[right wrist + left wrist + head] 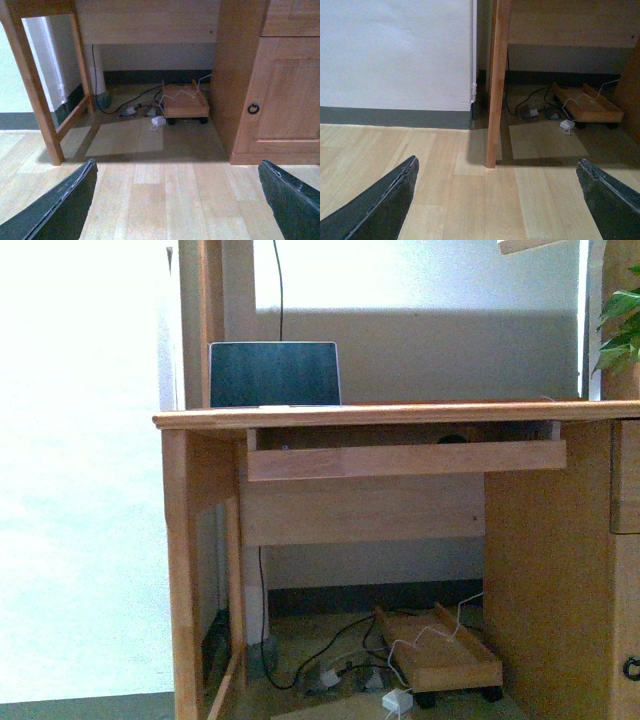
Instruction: Place mouse
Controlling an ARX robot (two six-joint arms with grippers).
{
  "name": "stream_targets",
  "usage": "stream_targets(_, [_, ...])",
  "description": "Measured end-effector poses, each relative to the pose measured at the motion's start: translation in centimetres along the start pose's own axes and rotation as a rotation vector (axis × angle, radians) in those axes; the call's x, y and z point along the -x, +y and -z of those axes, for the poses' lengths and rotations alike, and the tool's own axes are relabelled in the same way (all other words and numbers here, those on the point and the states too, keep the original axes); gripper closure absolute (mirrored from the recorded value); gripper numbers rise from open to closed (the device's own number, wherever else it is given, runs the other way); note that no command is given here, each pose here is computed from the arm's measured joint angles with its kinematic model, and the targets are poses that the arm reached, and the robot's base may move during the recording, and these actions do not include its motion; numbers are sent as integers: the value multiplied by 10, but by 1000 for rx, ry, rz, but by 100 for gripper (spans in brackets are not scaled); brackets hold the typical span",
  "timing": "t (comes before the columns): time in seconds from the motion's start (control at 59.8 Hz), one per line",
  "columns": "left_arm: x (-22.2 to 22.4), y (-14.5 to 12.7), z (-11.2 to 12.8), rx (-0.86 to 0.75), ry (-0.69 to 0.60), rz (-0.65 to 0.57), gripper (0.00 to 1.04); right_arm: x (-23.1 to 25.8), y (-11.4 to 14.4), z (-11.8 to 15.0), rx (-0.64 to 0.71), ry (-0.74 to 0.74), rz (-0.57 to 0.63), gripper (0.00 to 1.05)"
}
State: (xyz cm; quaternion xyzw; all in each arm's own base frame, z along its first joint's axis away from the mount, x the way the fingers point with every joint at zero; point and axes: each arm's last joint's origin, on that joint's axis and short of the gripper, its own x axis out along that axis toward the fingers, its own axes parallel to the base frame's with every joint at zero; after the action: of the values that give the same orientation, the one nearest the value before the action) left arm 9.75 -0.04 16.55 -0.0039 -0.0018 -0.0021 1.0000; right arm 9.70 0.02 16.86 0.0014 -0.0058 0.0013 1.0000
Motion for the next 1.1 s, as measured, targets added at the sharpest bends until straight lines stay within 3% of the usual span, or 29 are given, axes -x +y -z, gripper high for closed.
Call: stream_targets(1.105, [0,0,0,0,0,0,8,0,0,0,0,1,2,7])
